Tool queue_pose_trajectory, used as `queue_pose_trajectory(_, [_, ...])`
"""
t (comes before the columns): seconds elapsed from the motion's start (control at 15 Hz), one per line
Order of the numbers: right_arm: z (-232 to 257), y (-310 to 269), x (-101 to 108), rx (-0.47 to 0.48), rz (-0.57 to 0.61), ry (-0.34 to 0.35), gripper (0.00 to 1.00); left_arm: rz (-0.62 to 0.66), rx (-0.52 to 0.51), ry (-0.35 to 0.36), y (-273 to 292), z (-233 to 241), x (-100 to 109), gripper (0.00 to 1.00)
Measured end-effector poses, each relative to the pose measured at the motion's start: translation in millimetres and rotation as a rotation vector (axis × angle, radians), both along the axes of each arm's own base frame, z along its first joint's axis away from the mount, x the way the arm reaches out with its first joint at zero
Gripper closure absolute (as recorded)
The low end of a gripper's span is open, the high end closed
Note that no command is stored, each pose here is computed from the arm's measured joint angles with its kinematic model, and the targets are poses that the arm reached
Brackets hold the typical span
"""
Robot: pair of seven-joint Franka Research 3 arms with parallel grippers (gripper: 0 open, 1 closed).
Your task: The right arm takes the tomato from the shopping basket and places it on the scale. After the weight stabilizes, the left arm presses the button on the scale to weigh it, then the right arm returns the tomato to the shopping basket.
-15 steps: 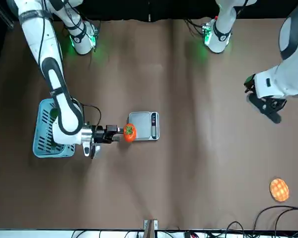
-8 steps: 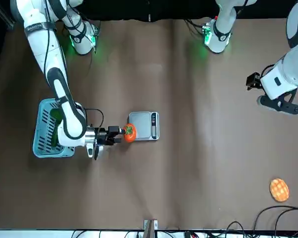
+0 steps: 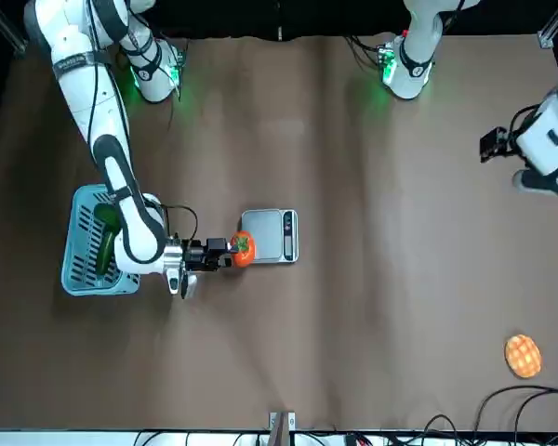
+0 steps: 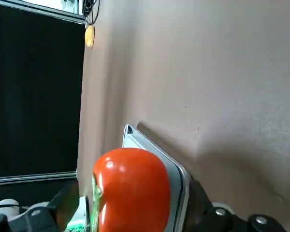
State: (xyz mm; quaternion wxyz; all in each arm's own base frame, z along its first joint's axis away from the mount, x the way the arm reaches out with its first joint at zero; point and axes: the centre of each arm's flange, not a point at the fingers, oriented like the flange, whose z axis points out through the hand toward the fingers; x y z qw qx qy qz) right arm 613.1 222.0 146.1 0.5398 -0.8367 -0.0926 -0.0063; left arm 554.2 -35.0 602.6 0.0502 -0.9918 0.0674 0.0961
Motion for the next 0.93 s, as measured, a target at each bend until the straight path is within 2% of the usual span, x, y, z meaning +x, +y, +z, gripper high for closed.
queue_pose_trajectory(0.33, [-6.8,4.9,-3.8,0.002,0.005,0.013,0.00,0.102,0.003,-0.005,15.8,18.1,-14.6,0.00])
queue_pose_trajectory(0.6, [-8.1,6.8,-5.4,0.008,0.012,0.018,0.00,0.212,0.022,-0.024,1.1,34.2,-30.2,0.00])
queue_pose_trajectory(0.93, [-8.5,10.1,-8.3,0.023,0.026,0.028,0.00,0.285,-0.064,-0.030,33.1,28.2,-48.3,0.00])
